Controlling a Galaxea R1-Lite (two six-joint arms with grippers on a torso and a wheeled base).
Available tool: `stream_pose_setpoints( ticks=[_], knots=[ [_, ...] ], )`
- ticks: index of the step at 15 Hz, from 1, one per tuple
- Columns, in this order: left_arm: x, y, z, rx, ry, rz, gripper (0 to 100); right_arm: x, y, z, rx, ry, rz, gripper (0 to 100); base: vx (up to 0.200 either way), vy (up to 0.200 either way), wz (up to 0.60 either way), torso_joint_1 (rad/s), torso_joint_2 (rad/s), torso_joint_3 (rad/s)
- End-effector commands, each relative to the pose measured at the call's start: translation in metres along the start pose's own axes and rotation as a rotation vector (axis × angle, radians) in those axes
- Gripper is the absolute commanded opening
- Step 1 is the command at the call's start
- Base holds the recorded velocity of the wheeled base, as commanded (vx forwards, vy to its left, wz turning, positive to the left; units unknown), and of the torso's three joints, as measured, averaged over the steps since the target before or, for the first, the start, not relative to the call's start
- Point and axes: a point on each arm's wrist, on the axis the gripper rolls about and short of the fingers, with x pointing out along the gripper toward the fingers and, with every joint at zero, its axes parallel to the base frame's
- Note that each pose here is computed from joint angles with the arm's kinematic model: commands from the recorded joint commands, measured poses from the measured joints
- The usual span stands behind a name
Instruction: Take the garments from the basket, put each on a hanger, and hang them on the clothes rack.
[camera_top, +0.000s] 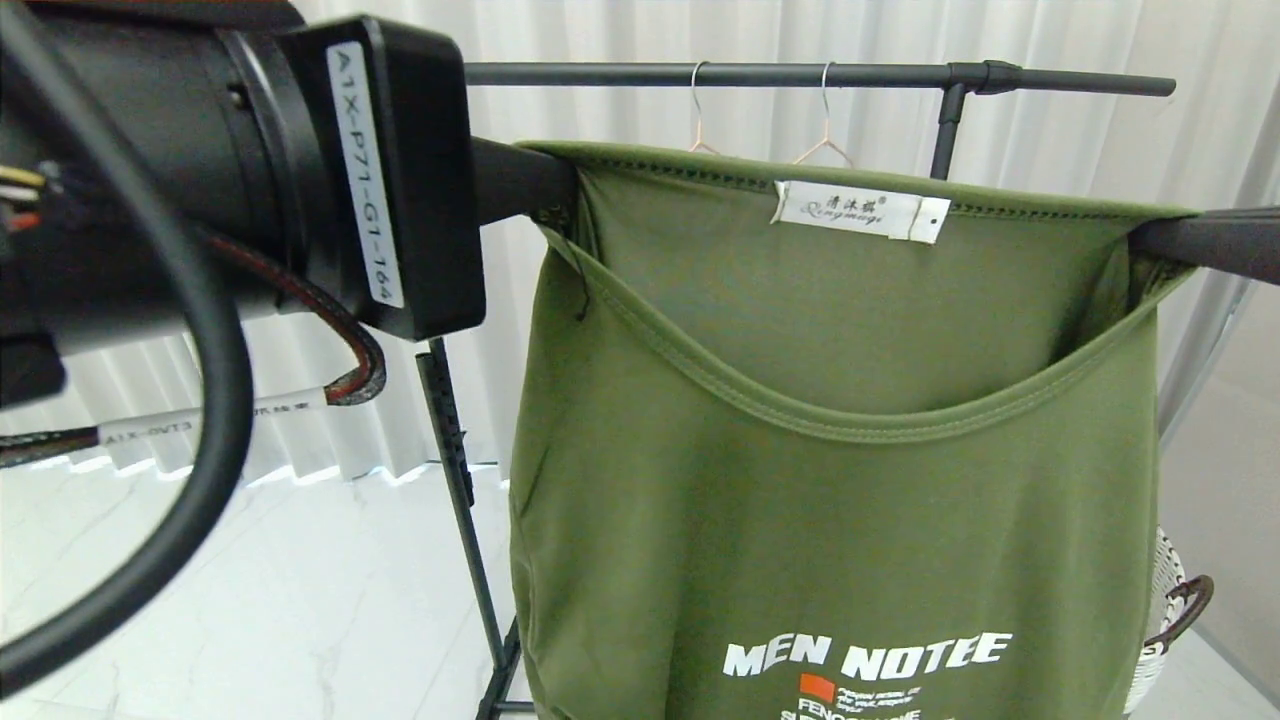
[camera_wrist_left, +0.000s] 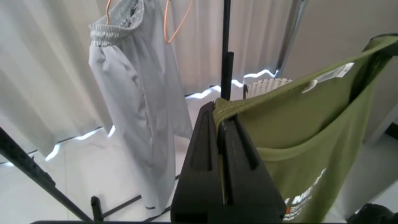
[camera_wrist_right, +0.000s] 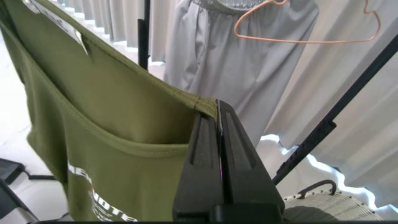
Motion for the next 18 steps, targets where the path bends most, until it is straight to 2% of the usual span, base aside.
stream_pose_setpoints(
  ticks=[1,3,7,14,15,18],
  knots=[
    [0.001,-0.001,0.002,0.013,-0.005,0.0,0,-0.001,0.0,0.004,0.002,-0.022,-0.001,0,0.0,0.0,0.0,0.0,0.0,0.0],
    [-0.001,0.001,0.004,0.02,-0.014,0.0,0,-0.001,0.0,0.003,0.002,-0.027,-0.001,0,0.0,0.0,0.0,0.0,0.0,0.0],
    [0.0,0.001,-0.006,0.036,0.017,0.003,0,-0.002,-0.004,0.0,0.004,-0.014,-0.031,0,0.0,0.0,0.0,0.0,0.0,0.0],
    [-0.003,0.002,-0.005,0.037,0.01,0.002,0,0.0,-0.006,-0.002,0.005,-0.006,-0.043,0,0.0,0.0,0.0,0.0,0.0,0.0],
    [-0.003,0.002,-0.005,0.037,0.01,0.002,0,-0.001,-0.006,-0.002,0.005,-0.006,-0.043,100,0.0,0.0,0.0,0.0,0.0,0.0],
    [-0.002,0.002,-0.005,0.038,0.013,0.004,0,-0.006,-0.006,-0.011,0.002,0.011,-0.043,100,0.0,0.0,0.0,0.0,0.0,0.0]
  ],
)
